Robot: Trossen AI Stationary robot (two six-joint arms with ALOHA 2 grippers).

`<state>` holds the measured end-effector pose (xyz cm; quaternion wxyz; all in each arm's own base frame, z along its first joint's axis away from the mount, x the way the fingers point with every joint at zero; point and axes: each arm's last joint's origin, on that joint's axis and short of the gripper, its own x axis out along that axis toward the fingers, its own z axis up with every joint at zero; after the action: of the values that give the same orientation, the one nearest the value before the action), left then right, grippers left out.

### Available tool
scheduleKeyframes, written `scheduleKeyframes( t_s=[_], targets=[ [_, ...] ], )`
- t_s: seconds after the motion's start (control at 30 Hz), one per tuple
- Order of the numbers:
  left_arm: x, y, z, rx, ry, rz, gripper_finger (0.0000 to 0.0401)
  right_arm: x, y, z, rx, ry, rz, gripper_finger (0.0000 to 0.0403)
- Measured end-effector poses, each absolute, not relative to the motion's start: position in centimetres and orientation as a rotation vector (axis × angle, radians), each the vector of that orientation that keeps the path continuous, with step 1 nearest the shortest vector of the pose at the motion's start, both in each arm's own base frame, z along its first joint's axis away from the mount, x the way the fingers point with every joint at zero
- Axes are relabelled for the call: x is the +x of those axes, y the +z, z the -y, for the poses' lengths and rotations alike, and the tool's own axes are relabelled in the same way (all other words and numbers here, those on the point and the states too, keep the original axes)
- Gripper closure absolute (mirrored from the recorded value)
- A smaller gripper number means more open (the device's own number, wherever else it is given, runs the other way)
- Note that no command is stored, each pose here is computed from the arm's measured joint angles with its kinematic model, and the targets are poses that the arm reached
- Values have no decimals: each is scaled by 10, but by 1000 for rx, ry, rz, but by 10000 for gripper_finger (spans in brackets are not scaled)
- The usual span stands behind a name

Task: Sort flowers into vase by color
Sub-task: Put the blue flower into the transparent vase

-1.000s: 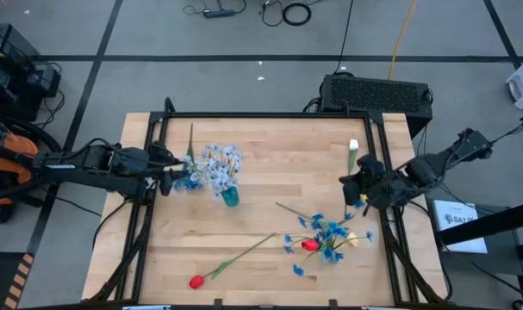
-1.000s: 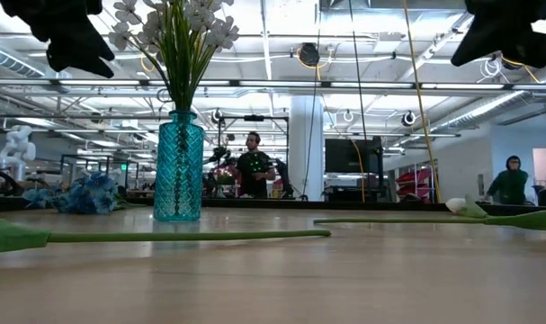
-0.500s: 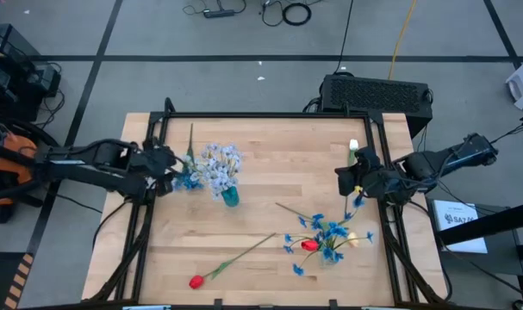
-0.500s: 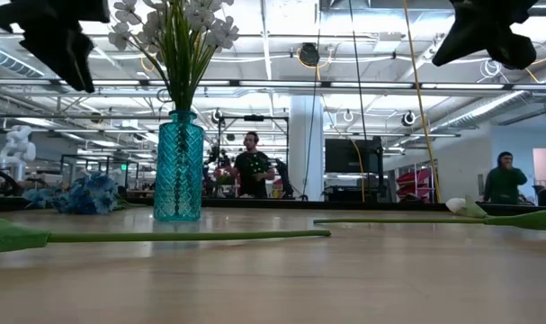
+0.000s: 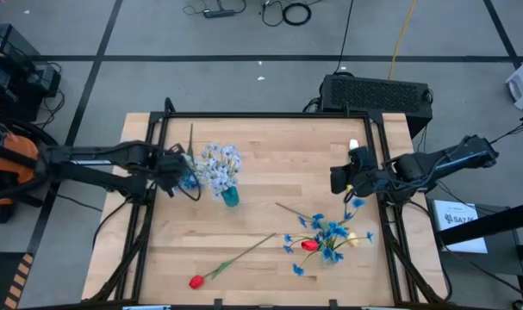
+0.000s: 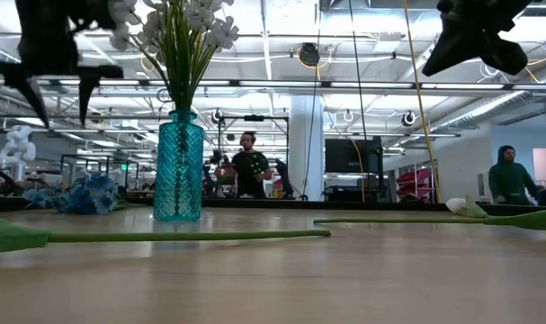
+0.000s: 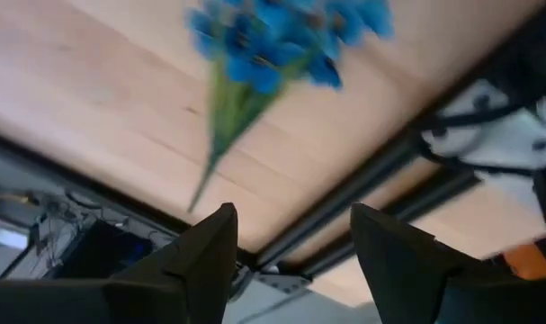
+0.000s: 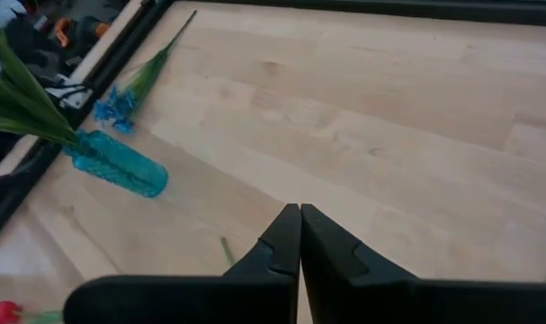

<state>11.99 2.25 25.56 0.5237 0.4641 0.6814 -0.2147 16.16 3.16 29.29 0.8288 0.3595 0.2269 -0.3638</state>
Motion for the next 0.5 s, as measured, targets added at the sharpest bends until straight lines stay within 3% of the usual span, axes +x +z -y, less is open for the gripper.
scheduleKeyframes(
  t_s=[0.23,0.5],
  targets=[
    [115,233,-31,1127,-595,-1655,194,172,284,-35,730,-796,-526,400],
    [115,230,-47,1005,-503,-1636,237,178,278,-37,724,-817,-547,400]
  ],
)
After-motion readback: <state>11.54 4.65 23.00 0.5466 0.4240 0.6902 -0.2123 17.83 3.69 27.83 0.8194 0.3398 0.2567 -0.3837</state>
